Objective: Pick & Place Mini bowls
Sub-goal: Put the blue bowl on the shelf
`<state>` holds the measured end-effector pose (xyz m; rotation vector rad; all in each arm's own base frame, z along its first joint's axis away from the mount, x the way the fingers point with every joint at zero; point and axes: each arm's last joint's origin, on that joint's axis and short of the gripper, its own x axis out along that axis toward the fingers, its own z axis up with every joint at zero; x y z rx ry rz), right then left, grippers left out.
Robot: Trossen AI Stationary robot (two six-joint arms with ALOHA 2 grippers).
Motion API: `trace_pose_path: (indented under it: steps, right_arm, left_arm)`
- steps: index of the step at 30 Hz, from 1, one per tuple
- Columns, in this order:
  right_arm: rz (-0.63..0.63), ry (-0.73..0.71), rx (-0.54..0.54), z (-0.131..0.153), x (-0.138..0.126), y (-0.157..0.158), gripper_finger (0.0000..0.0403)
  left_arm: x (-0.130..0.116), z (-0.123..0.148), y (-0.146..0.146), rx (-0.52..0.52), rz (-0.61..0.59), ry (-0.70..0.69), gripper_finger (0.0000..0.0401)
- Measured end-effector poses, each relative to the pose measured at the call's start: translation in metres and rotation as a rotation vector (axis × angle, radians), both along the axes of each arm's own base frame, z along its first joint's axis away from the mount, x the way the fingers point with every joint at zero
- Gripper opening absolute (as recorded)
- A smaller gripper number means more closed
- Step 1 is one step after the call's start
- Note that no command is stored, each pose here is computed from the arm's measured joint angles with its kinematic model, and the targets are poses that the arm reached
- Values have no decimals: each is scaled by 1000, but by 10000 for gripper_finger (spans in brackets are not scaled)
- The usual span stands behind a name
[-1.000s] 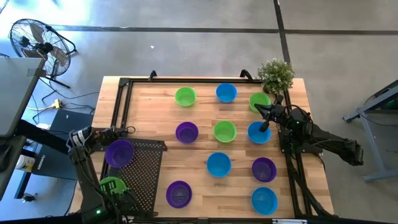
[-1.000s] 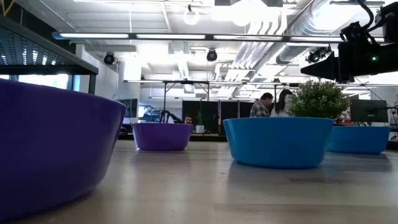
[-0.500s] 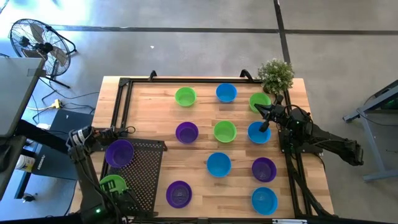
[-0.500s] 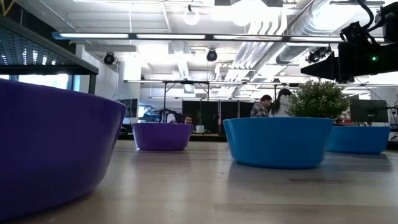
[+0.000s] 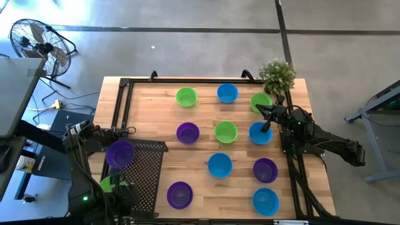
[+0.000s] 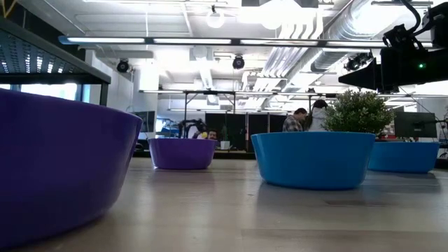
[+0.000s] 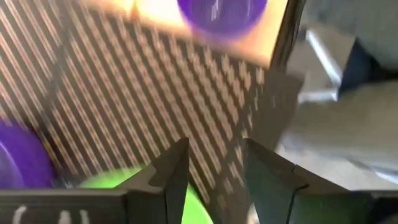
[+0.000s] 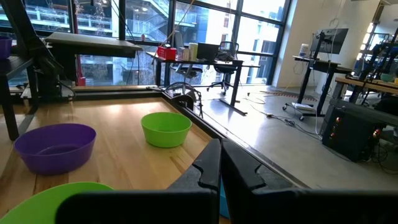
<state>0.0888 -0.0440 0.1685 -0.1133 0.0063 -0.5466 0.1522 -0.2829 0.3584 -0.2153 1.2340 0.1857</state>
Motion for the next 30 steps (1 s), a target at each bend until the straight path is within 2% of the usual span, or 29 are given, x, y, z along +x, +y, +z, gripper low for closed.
trace_pose_path:
  steps: [4, 11, 16, 20, 24, 30]
  right_arm:
    - [0, -1, 0, 0, 0, 0, 0]
    - [0, 0, 0, 0, 0, 0, 0]
    - [1, -1, 0, 0, 0, 0, 0]
    - [1, 0, 0, 0, 0, 0, 0]
    - [0, -1, 0, 0, 0, 0, 0]
    - [1, 0, 0, 0, 0, 0, 0]
  left_arm:
    - [22, 6, 15, 134, -66, -168, 112]
    - [78, 18, 33, 282, -207, -419, 15]
    - [122, 22, 49, 393, -233, -587, 10]
    - [152, -1, 57, 400, -308, -617, 2]
    - [171, -33, 71, 430, -300, -632, 2]
    - [185, -72, 104, 297, -357, -785, 1]
